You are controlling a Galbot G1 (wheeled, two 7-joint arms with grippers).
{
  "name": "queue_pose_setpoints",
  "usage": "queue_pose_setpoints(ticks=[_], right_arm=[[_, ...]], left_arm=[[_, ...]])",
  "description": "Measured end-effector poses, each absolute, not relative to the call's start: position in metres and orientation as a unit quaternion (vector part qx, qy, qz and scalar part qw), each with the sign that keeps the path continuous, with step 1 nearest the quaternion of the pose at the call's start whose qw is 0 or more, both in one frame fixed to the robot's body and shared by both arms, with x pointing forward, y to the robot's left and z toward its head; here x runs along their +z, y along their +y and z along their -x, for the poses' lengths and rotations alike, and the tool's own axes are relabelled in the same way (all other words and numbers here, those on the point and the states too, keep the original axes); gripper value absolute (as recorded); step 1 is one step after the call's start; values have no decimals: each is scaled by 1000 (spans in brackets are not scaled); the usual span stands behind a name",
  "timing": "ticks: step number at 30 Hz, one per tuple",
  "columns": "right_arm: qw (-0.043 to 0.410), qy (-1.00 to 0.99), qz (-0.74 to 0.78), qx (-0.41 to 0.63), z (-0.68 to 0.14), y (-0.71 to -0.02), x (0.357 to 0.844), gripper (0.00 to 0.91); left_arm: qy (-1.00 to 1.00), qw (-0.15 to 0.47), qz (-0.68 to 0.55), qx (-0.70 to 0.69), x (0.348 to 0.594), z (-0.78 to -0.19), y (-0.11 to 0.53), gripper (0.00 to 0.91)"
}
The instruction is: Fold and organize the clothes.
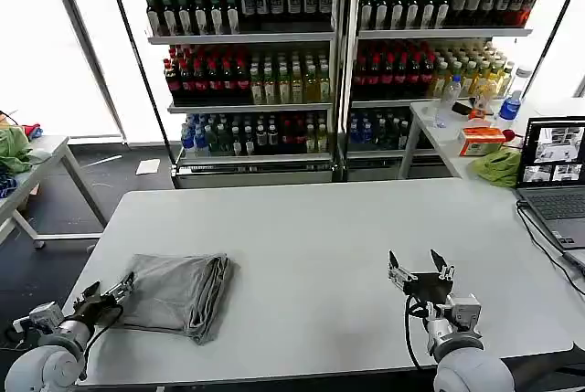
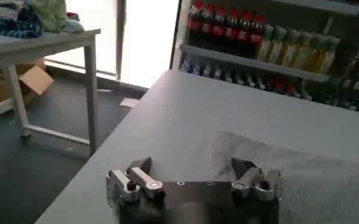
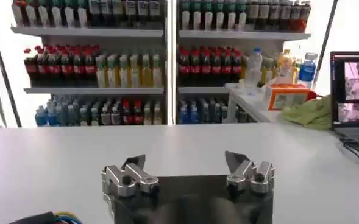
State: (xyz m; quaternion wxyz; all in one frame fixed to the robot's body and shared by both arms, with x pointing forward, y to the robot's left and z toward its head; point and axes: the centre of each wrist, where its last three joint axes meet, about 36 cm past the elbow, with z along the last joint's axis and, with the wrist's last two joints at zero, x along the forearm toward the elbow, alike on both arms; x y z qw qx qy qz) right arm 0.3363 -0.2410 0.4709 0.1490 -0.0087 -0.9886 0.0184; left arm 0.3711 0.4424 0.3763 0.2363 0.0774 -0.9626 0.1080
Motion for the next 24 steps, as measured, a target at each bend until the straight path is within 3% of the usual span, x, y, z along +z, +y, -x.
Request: queue_pose_setpoints(ticks=[11,12,13,14,15,16,18,24], right_arm=[[151,-988,6,17,-336,-237,468,907],[151,-988,6,16,-336,-237,469,907],[150,-988,6,16,-336,-237,469,907],[150,-988,6,16,-336,-237,469,907],[151,-988,6,16,-336,-237,468,907],[151,-988,6,16,-336,-237,468,907],[151,-988,7,16,-336,-238,468,907],[147,-989,8,16,-337,-238,470,907]], left_arm=[[-963,238,-55,114,380,-364,424,907],[-963,238,-54,113,380,-364,422,846],[-963,238,-52,113,380,-364,421,705],[-964,237,-51,113,380,-365,420,524],[-964,237,-50,113,380,-365,419,413],[-964,236,-49,113,380,-366,418,181],[-964,235,-46,113,379,-366,416,0],[-965,232,-45,113,376,-367,415,0]])
